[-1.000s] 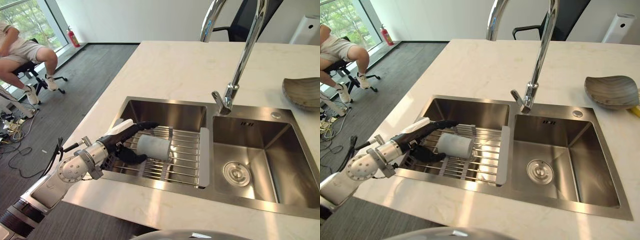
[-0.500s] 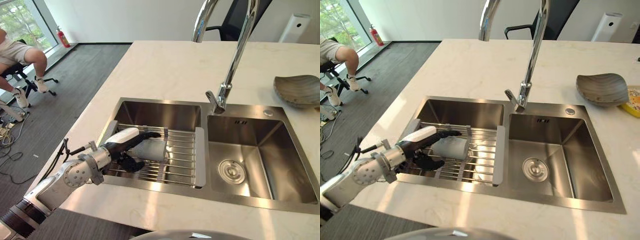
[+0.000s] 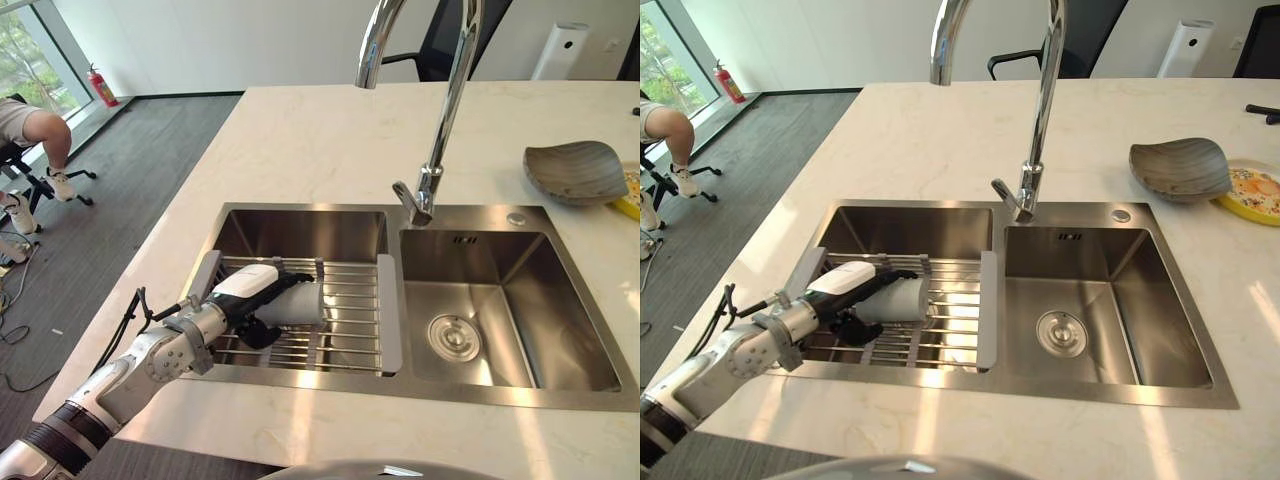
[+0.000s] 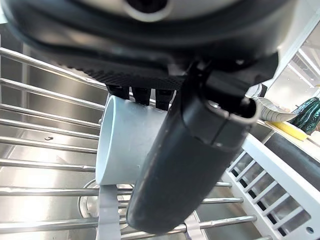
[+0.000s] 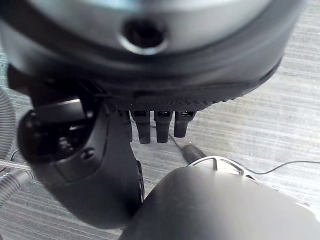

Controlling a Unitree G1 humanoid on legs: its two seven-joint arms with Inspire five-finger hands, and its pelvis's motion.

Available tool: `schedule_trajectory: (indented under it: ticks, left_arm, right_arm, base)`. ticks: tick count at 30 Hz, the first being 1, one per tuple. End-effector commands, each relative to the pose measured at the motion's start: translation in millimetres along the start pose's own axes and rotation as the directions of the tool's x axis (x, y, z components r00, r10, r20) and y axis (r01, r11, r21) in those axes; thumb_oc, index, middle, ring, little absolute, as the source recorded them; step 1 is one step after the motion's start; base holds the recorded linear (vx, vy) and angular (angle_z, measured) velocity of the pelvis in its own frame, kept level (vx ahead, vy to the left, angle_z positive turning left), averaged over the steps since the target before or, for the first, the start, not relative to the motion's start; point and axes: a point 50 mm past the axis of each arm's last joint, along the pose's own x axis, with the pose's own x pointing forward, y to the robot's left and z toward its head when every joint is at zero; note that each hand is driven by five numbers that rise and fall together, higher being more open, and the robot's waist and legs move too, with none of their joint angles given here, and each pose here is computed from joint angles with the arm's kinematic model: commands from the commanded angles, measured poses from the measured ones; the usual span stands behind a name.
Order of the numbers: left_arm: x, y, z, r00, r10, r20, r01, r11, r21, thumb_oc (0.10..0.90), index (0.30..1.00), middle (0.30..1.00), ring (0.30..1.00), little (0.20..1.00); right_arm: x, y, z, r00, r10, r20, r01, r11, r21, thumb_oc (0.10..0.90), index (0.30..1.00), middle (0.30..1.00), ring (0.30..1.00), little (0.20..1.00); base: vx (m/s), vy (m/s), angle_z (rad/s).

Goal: Place the dishes in the dishwasher.

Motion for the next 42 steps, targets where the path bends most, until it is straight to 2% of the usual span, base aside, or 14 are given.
schedule_trajectory:
  ticks: [1,10,11,12,13,14,21,26,32,36,42]
  left_arm:
    - [17.2,35.6,1.6,0.987,0.158,0.028,-0.159,0.984,0.079,0.8,0.9,0.9,0.9,0.9]
    - [34.9,16.8,-2.4,0.994,0.106,-0.025,-0.104,0.992,0.076,0.8,0.9,0.9,0.9,0.9]
    - [36.0,15.2,-3.1,0.995,0.098,-0.032,-0.095,0.992,0.079,0.762,0.844,0.844,0.844,0.844]
    - [36.8,13.5,-3.4,0.995,0.09,-0.036,-0.087,0.993,0.081,0.673,0.709,0.709,0.709,0.709]
    - [37.0,13.4,-3.3,0.995,0.09,-0.035,-0.087,0.993,0.081,0.493,0.439,0.439,0.439,0.439]
    - [37.9,11.8,-3.8,0.996,0.079,-0.04,-0.076,0.993,0.088,0.4,0.3,0.3,0.3,0.3]
    - [40.7,4.3,-10.2,0.996,0.042,-0.079,-0.031,0.99,0.14,0.4,0.3,0.3,0.3,0.3]
    - [40.4,14.5,3.1,0.998,0.058,0.013,-0.059,0.984,0.169,0.4,0.3,0.3,0.3,0.3]
    - [30.3,48.1,24.1,0.963,0.209,0.171,-0.244,0.945,0.218,0.4,0.3,0.3,0.3,0.3]
    - [11.9,83.8,45.2,0.898,0.316,0.305,-0.395,0.885,0.247,0.4,0.3,0.3,0.3,0.3]
    - [10.8,103.5,65.6,0.843,0.351,0.408,-0.467,0.855,0.228,0.4,0.3,0.3,0.3,0.3]
  right_arm:
    - [-0.7,64.5,-3.6,0.986,0.165,-0.017,-0.166,0.986,-0.018,0.8,0.9,0.9,0.9,0.9]
    - [0.8,51.4,-0.3,0.992,0.129,-0.015,-0.129,0.992,-0.01,0.8,0.9,0.9,0.9,0.9]
    - [1.0,49.7,0.2,0.992,0.125,-0.015,-0.125,0.992,-0.008,0.8,0.9,0.9,0.9,0.9]
    - [1.0,48.5,0.6,0.992,0.123,-0.014,-0.123,0.992,-0.006,0.8,0.9,0.9,0.9,0.9]
    - [1.1,48.3,0.6,0.992,0.123,-0.014,-0.123,0.992,-0.006,0.8,0.9,0.9,0.9,0.9]
    - [1.1,47.1,0.9,0.993,0.12,-0.012,-0.12,0.993,-0.005,0.8,0.9,0.9,0.9,0.9]
    - [2.0,38.8,6.5,0.994,0.113,-0.001,-0.113,0.993,-0.015,0.8,0.9,0.9,0.9,0.9]
    - [2.0,33.8,8.5,0.994,0.11,0.012,-0.11,0.994,-0.017,0.8,0.9,0.9,0.9,0.9]
    - [2.1,27.3,8.2,0.996,0.083,0.023,-0.083,0.997,0.006,0.8,0.9,0.9,0.9,0.9]
    - [2.6,13.5,13.9,0.998,0.036,0.041,-0.038,0.999,0.029,0.8,0.9,0.9,0.9,0.9]
    - [1.6,-12.0,19.2,0.998,-0.033,0.048,0.033,0.999,0.0,0.8,0.9,0.9,0.9,0.9]
  base:
    - [0.0,0.0,0.0]
    - [0.0,0.0,0.0]
    - [0.0,0.0,0.0]
    - [0.0,0.0,0.0]
    - [0.0,0.0,0.0]
    - [0.0,0.0,0.0]
    - [0.0,-0.005,-0.02]
    - [-0.01,-0.039,-0.07]
    - [-0.01,-0.071,-0.01]
    - [-0.06,-0.105,0.08]
    - [-0.17,-0.063,0.36]
